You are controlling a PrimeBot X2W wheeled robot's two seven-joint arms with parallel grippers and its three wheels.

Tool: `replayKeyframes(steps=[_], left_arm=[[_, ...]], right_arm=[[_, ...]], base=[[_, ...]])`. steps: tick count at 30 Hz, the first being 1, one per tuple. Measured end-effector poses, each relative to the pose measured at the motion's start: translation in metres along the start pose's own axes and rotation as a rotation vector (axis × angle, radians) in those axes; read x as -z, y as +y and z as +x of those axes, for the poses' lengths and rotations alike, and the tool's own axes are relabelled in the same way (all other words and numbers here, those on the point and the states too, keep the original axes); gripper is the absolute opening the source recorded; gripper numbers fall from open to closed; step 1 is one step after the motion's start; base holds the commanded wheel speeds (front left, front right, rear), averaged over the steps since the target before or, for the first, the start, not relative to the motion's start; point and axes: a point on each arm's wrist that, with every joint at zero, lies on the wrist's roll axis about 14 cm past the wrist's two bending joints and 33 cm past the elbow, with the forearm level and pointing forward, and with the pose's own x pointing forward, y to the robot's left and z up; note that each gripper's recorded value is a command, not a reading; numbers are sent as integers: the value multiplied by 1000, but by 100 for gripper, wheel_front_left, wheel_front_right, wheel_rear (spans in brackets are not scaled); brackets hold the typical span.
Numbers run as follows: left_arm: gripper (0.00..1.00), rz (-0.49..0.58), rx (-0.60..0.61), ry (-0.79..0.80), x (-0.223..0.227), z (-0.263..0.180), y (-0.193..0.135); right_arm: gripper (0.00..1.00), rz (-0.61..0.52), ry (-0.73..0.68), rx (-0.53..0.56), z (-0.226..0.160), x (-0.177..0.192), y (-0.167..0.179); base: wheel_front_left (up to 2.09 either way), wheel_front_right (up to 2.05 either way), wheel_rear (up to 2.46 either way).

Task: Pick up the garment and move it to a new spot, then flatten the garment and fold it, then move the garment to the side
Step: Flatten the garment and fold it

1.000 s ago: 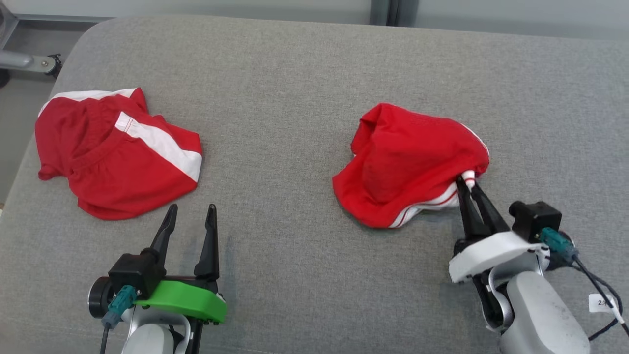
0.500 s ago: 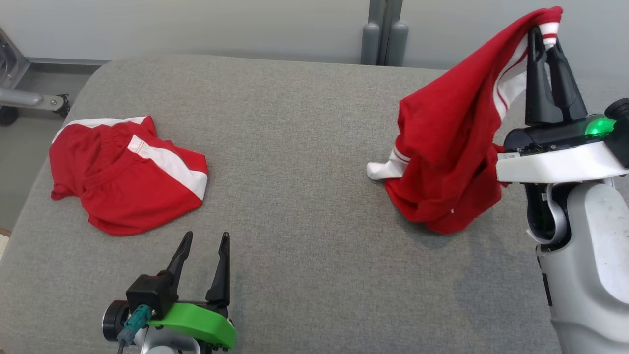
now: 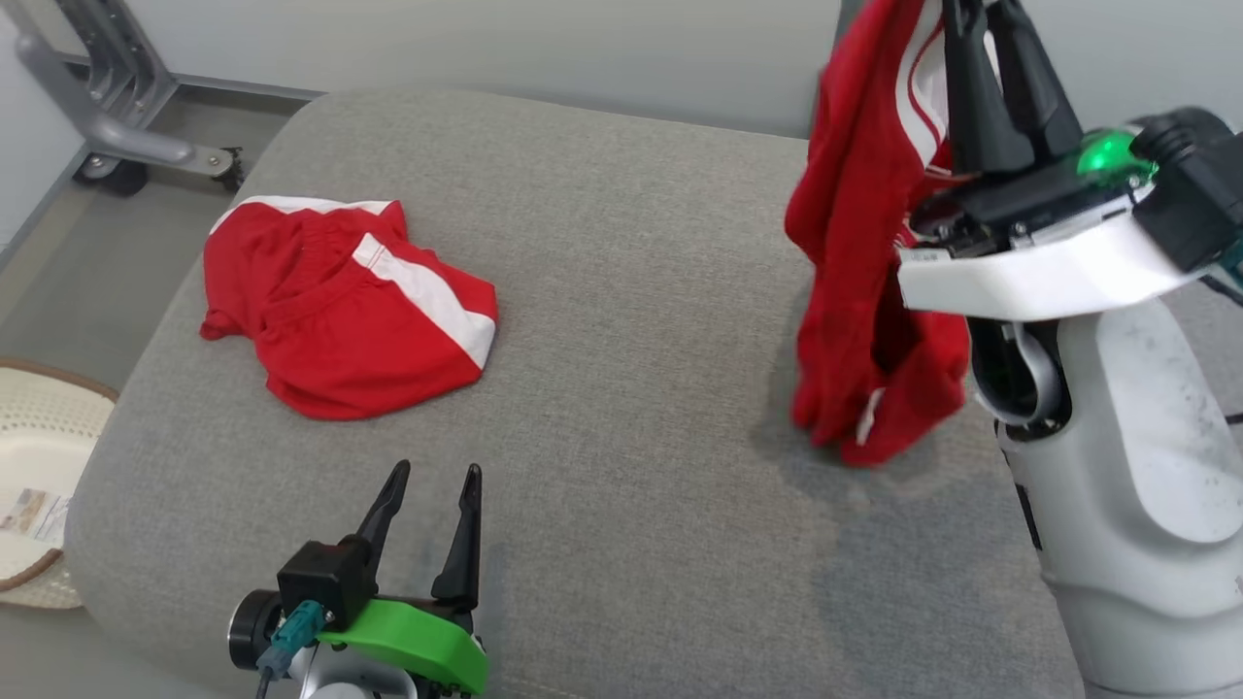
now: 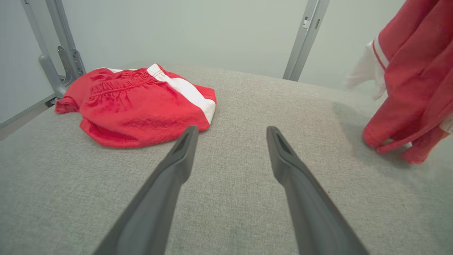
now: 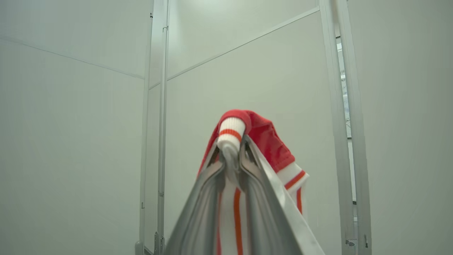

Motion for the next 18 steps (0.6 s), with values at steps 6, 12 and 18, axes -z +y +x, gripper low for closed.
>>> replayKeyframes(steps=[6, 12, 18], left_arm=[[100, 1, -59, 9, 2, -8, 17], [100, -4, -56, 33, 9, -3, 16], [100, -2, 4, 25, 6, 17, -1]], right_arm=[[0, 85, -114, -19, 29, -19, 12], [0, 28, 118, 103, -12, 55, -36], [0, -85, 480, 305, -118, 130, -112]], base=[[0, 0, 0], [0, 0, 0], [0, 0, 0]])
